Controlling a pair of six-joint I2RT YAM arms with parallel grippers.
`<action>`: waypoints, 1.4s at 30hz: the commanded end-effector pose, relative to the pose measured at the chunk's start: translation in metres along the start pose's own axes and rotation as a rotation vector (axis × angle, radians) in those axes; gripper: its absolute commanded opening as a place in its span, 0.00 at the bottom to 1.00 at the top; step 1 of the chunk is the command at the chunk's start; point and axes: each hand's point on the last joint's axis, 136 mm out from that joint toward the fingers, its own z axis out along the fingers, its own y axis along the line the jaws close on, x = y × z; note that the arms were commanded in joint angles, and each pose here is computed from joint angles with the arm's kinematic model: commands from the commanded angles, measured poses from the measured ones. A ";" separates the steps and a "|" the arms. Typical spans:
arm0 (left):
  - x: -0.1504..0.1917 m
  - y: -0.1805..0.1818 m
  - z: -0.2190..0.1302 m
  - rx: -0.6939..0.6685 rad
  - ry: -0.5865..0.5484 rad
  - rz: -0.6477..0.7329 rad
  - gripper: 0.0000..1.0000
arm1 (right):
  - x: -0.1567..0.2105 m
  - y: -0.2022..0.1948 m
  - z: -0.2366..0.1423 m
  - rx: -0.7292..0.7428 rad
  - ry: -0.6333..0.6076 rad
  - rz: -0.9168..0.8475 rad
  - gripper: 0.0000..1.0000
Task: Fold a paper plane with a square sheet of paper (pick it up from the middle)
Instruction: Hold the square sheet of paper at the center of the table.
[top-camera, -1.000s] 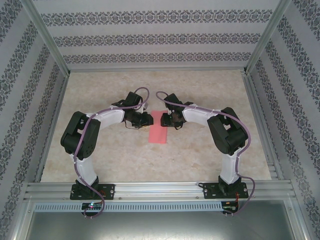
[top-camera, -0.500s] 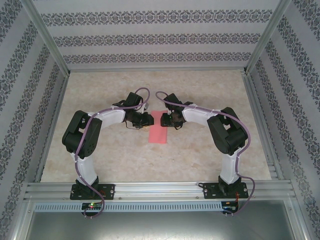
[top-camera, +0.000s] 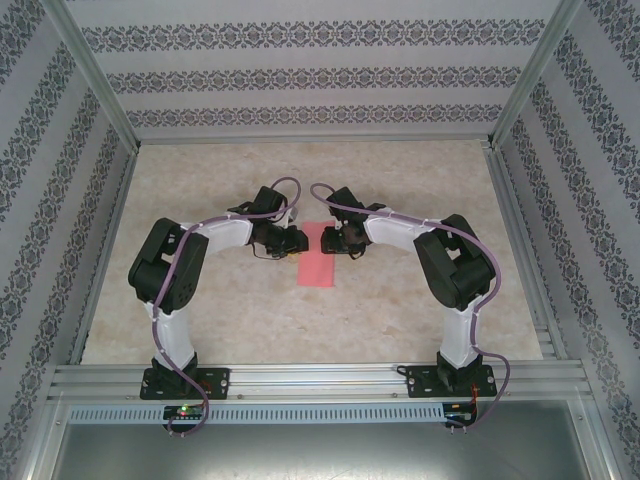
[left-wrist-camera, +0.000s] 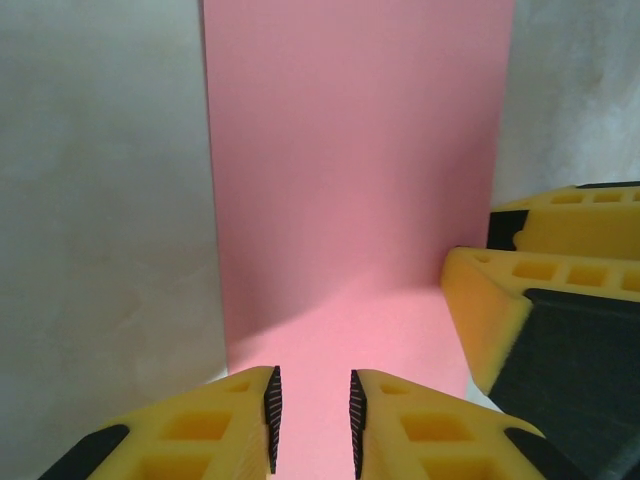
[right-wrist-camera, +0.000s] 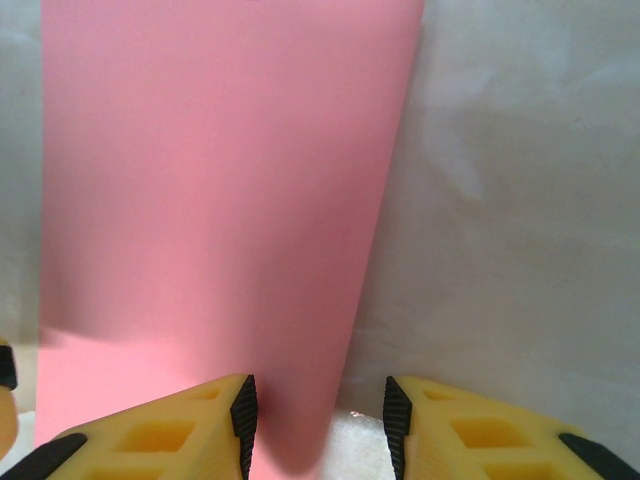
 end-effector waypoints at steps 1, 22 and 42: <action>-0.002 -0.004 0.005 0.029 0.004 0.000 0.28 | 0.019 -0.004 0.022 0.030 0.064 -0.024 0.42; 0.019 0.037 0.025 -0.131 0.077 0.004 0.24 | 0.014 0.001 0.013 0.009 0.048 -0.016 0.43; 0.036 0.075 0.034 -0.292 0.132 0.043 0.24 | -0.003 0.037 -0.051 -0.391 -0.079 0.172 0.36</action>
